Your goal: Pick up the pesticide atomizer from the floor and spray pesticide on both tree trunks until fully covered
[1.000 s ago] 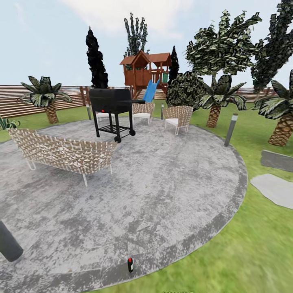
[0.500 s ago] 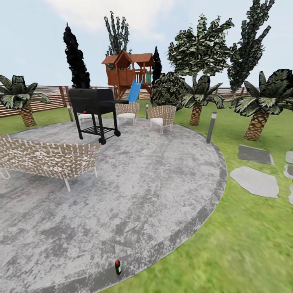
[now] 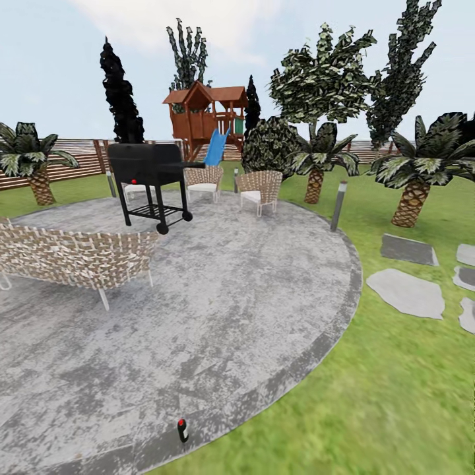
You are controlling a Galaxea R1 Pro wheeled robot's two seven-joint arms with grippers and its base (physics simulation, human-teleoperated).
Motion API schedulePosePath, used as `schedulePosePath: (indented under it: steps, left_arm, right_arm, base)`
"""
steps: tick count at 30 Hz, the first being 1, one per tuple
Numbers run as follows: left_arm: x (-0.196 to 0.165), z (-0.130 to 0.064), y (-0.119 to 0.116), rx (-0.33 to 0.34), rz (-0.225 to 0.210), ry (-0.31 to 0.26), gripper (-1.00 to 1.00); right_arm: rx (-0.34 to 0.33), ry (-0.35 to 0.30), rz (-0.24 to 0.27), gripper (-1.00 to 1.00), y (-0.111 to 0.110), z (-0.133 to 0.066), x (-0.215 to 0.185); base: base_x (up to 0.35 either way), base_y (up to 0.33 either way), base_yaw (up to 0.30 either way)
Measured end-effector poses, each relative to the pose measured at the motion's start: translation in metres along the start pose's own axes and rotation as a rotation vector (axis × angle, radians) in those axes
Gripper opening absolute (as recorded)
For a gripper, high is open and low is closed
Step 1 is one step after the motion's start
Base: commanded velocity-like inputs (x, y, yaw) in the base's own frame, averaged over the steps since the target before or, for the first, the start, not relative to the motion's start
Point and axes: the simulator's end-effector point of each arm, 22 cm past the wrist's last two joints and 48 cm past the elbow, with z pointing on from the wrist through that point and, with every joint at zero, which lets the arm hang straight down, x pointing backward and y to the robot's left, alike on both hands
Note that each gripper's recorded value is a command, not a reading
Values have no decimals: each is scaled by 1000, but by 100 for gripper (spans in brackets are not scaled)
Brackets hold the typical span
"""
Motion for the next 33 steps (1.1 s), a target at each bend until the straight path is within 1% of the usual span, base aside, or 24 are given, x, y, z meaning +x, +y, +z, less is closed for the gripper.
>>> schedulePosePath:
  steps: [8, 10, 11, 12, 15, 16, 17, 18, 19, 22, 23, 24, 25, 27, 28, 29, 31, 33]
  left_arm:
    - [0, 0, 0, -1, -1, -1, 100]
    - [-14, 3, -1, -2, -4, -33, 100]
    - [-60, 10, -12, 4, -16, -129, 100]
    - [-136, 13, -11, -2, -22, -284, 100]
    - [-213, 18, -28, 12, -48, -420, 100]
    - [-263, 22, -48, 36, -74, -491, 100]
    - [-343, 26, -48, 40, -73, -604, 100]
    - [-362, 28, -52, 46, -74, -624, 100]
    - [-378, 30, -54, 51, -76, -640, 100]
    - [-402, 30, -55, 54, -76, -678, 100]
    - [-414, 27, -56, 55, -76, -706, 100]
    - [-419, 26, -56, 55, -77, -722, 100]
    - [-424, 24, -56, 55, -77, -738, 100]
    - [-430, 21, -56, 56, -77, -763, 100]
    - [-433, 19, -56, 56, -77, -772, 100]
    - [-435, 18, -56, 56, -77, -783, 100]
    - [-435, 19, -56, 57, -77, -785, 100]
    - [-433, 20, -57, 58, -77, -782, 100]
  right_arm:
    - [0, 0, 0, 100, 0, 0, 0]
    - [3, -4, 0, 100, -2, 0, -1]
    - [26, -59, -8, 100, -19, 0, -14]
    - [33, -75, -13, 100, -25, 0, -18]
    - [59, -104, -25, 100, -44, -2, -26]
    - [154, -133, -54, 100, -94, -6, -35]
    - [197, -140, -68, 100, -118, -9, -39]
    - [270, -152, -81, 100, -148, -15, -45]
    - [361, -162, -94, 100, -182, -23, -50]
    - [536, -171, -113, 100, -243, -45, -56]
    - [670, -170, -118, 100, -284, -66, -57]
    - [744, -167, -119, 100, -306, -80, -56]
    - [820, -162, -111, 100, -326, -94, -53]
    - [967, -153, -70, 100, -360, -123, -46]
    - [1032, -149, -40, 100, -373, -137, -42]
    - [1136, -144, 23, 100, -393, -160, -33]
    - [1208, -149, 74, 100, -406, -177, -26]
    - [1246, -160, 110, 100, -413, -187, -22]
  base:
    - [0, -21, 0]
    - [0, 0, 0]
    - [0, 0, 0]
    - [0, 0, 0]
    - [0, 0, 0]
    - [0, 0, 0]
    - [0, 0, 0]
    - [0, 0, 0]
    - [0, 0, 0]
    - [0, 0, 0]
    - [0, 0, 0]
    - [0, 0, 0]
    - [0, 0, 0]
    - [0, 0, 0]
    - [0, 0, 0]
    - [0, 0, 0]
    - [0, 0, 0]
    - [0, 0, 0]
